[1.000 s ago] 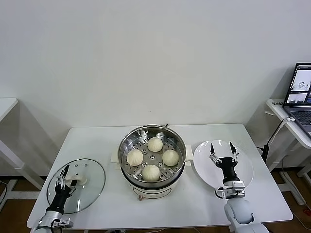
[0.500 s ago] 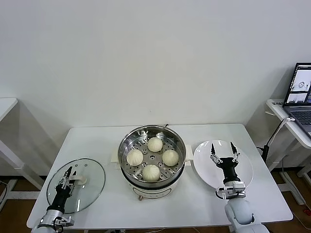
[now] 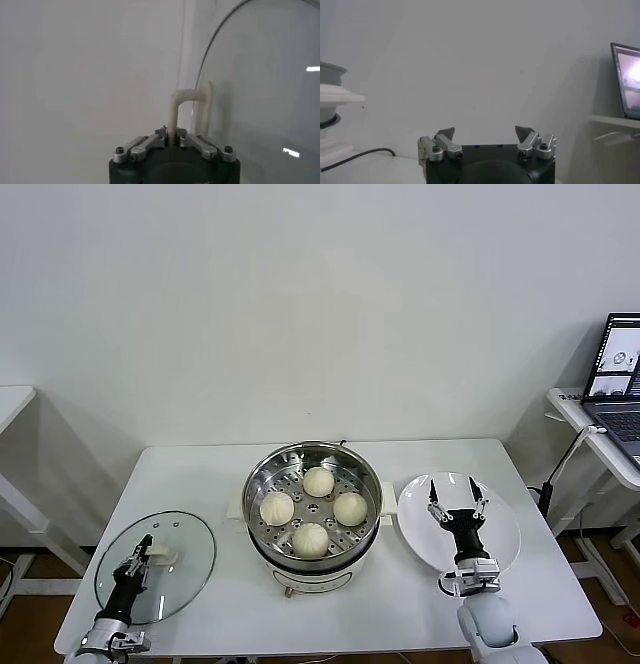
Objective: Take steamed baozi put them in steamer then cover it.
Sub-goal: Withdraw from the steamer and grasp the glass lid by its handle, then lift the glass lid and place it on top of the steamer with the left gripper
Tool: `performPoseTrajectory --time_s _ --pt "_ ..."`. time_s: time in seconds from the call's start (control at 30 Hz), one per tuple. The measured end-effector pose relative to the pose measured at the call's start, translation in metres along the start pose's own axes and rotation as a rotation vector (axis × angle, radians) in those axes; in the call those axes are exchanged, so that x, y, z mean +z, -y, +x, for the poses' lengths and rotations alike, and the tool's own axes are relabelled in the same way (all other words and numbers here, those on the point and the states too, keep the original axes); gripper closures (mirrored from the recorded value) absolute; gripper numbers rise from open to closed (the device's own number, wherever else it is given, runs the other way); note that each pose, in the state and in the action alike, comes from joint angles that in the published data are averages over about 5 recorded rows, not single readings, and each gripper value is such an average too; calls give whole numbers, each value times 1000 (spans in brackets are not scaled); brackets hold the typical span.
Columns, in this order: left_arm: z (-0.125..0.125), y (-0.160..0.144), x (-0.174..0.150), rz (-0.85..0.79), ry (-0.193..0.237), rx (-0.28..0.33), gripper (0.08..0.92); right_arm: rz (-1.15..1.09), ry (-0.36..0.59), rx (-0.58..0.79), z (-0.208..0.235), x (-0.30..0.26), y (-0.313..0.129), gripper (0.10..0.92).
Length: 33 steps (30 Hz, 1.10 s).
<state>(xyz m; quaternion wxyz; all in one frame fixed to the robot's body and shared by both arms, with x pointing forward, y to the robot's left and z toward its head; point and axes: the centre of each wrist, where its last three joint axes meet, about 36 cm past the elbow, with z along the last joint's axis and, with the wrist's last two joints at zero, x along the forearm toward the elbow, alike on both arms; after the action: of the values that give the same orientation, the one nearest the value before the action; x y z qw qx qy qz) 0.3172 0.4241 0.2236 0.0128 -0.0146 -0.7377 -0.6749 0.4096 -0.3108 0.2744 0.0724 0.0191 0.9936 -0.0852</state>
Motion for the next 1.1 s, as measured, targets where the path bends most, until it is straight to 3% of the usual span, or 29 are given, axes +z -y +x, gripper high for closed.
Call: performPoseTrajectory --time_s 0.23,0.53,0.7,0.83,1.1 --pt "-1 -28 3 -9 -4 -59 802 0 0 -2 2 1 -3 200" --pt "-23 -113 -25 -30 18 -245 802 0 10 -3 3 -2 -4 200" --pt "-33 -164 -67 -33 52 -339 802 5 9 0 4 -3 -1 200" --pt "-34 -195 -114 -23 99 -377 802 9 3 5 6 -2 1 200" --pt "-28 -216 -215 27 168 -329 802 17 -6 20 7 1 7 200"
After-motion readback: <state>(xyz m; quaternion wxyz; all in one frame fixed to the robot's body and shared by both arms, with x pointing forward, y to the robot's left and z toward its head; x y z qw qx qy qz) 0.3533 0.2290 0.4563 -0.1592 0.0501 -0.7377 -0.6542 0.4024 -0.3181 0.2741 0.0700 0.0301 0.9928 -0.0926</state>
